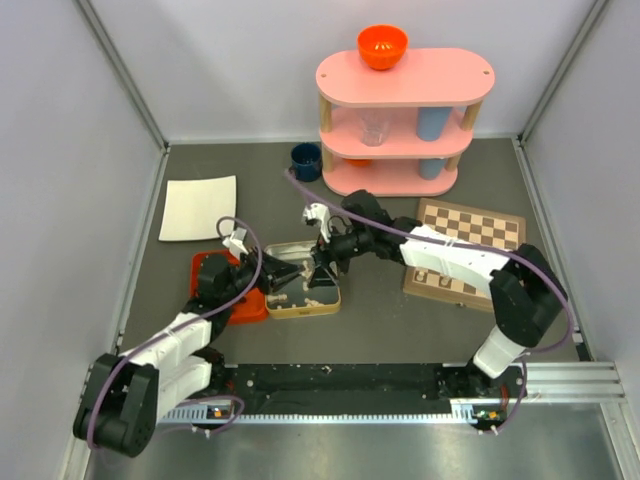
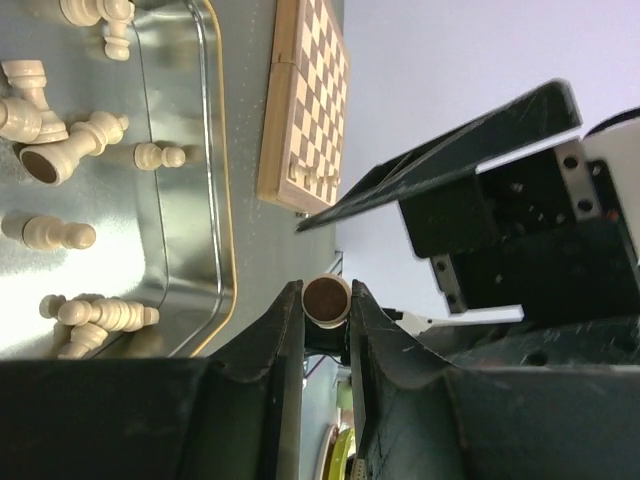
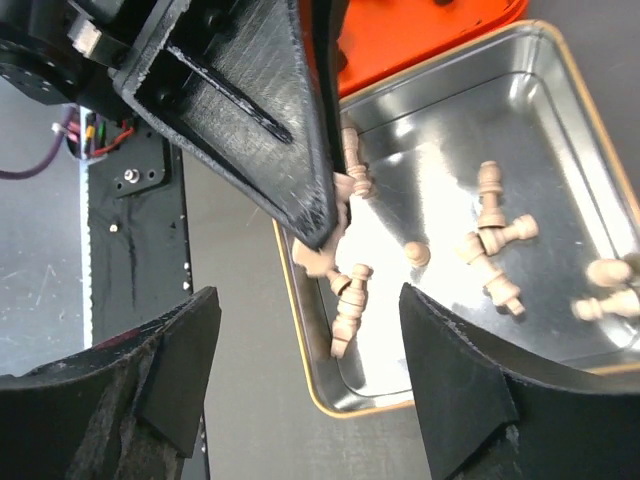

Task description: Set up the chess pieces on the board

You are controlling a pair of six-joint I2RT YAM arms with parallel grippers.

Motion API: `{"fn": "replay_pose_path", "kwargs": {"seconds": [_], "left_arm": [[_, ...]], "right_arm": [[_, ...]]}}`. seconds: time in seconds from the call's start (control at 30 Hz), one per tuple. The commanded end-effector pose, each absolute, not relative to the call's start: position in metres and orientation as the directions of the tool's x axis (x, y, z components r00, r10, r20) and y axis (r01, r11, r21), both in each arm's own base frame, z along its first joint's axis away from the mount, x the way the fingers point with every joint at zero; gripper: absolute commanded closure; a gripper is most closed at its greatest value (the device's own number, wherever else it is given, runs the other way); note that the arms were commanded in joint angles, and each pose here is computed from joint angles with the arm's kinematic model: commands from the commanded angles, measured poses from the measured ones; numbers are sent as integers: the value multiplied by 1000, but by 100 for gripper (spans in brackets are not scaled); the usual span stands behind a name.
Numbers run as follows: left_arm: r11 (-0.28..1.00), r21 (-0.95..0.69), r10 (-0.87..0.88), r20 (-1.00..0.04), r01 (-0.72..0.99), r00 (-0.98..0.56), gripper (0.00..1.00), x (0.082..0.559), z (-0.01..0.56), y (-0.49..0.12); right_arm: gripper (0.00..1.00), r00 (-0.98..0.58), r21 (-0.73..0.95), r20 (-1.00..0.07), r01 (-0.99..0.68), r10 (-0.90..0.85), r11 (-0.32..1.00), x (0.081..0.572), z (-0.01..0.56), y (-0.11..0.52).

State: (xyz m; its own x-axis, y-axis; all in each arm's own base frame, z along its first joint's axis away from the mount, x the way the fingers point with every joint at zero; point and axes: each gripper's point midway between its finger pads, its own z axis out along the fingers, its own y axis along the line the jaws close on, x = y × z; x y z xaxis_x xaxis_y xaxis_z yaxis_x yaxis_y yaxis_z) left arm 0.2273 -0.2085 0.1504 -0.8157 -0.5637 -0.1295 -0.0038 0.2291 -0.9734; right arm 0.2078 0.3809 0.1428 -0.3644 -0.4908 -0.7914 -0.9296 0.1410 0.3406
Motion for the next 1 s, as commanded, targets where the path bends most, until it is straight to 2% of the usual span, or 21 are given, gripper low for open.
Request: {"fn": "replay_pose_path", "kwargs": {"seconds": [0.0, 0.1, 0.2, 0.37, 0.4, 0.57, 0.67, 0.97], "left_arm": [[116, -993, -645, -84, 12, -759, 100, 231, 171, -201], [39, -999, -674, 1, -37, -738, 100, 230, 173, -197], [-7, -991, -667, 104, -133, -738, 100, 228, 168, -198], [-39, -918, -629, 330, -395, -704, 100, 225, 152, -205], [-13, -860, -640, 399, -511, -656, 100, 219, 133, -203], [-39, -785, -678, 475, -618, -561, 100, 222, 133, -199], [-56, -774, -709, 476, -630, -521, 100, 225, 135, -194], [-82, -755, -687, 515, -650, -512, 100, 222, 138, -196]], "right_arm": [[27, -347, 347, -855, -935, -386, 72, 215, 193, 367], [25, -329, 339, -866, -940, -376, 41, 212, 197, 364], [25, -228, 258, -897, -966, -379, -29, 211, 201, 364], [25, -13, 72, -921, -988, -388, -139, 212, 207, 364], [25, 19, 41, -920, -989, -392, -145, 214, 208, 365], [28, 174, -108, -874, -980, -455, -166, 216, 193, 378], [31, 240, -174, -840, -969, -487, -178, 214, 186, 388], [48, 307, -266, -781, -951, -544, -156, 218, 175, 401]]}}
